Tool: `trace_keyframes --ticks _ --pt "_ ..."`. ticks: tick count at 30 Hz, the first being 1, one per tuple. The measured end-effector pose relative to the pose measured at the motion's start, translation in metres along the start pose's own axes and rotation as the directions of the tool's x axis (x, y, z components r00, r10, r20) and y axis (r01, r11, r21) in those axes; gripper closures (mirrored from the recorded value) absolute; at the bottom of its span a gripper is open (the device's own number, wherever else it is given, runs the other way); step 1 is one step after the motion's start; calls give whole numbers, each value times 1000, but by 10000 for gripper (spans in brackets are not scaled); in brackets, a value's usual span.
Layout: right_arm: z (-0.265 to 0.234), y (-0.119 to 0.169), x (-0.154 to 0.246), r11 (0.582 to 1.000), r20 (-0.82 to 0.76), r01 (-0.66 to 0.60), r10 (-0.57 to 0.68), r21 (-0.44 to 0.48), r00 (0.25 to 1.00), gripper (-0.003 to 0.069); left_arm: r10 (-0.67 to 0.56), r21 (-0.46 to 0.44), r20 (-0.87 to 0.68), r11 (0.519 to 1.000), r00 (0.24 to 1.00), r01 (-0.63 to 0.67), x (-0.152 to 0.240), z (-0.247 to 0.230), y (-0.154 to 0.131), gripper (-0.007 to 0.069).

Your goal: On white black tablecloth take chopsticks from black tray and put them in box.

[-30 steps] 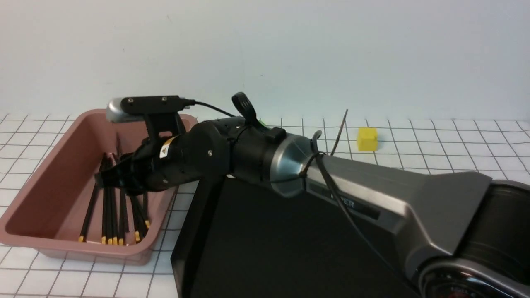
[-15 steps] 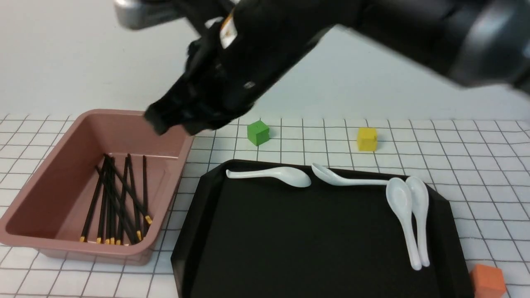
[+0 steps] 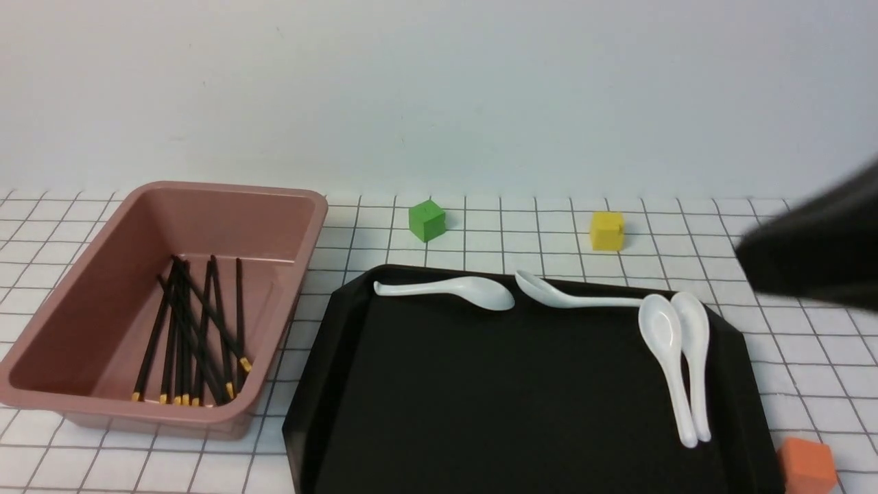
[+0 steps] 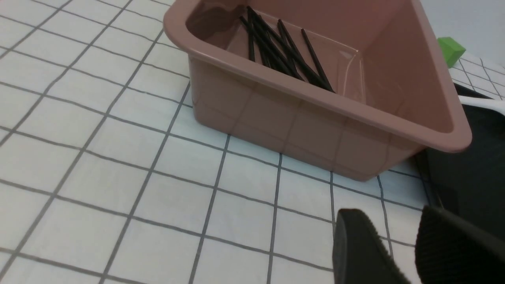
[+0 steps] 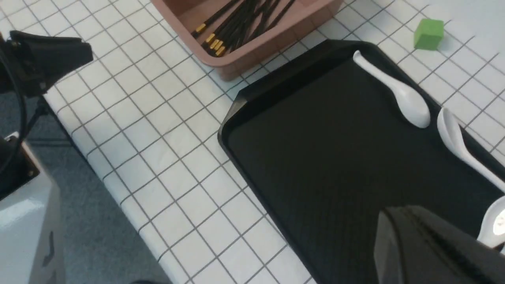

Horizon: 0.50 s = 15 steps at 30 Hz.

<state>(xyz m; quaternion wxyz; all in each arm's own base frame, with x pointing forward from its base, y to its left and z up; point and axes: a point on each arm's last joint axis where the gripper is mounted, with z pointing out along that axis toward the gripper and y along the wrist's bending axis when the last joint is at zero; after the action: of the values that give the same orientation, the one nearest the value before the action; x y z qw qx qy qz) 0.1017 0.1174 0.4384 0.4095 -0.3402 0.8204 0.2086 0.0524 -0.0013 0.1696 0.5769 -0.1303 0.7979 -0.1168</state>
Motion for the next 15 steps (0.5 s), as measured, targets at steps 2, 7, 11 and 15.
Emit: trace_keyframes --ticks 2,7,11,15 --pt "9 -3 42 1000 135 -1 2 -7 991 664 0 0 0 1000 1000 0 0 0 0 387" --pt "35 -10 120 999 420 -18 30 -33 907 663 0 0 0 1000 1000 0 0 0 0 387" --pt "38 -11 141 999 518 -22 43 -46 854 660 0 0 0 1000 1000 0 0 0 0 387" --pt "40 -12 145 999 522 -21 42 -46 852 658 0 0 0 1000 1000 0 0 0 0 387"
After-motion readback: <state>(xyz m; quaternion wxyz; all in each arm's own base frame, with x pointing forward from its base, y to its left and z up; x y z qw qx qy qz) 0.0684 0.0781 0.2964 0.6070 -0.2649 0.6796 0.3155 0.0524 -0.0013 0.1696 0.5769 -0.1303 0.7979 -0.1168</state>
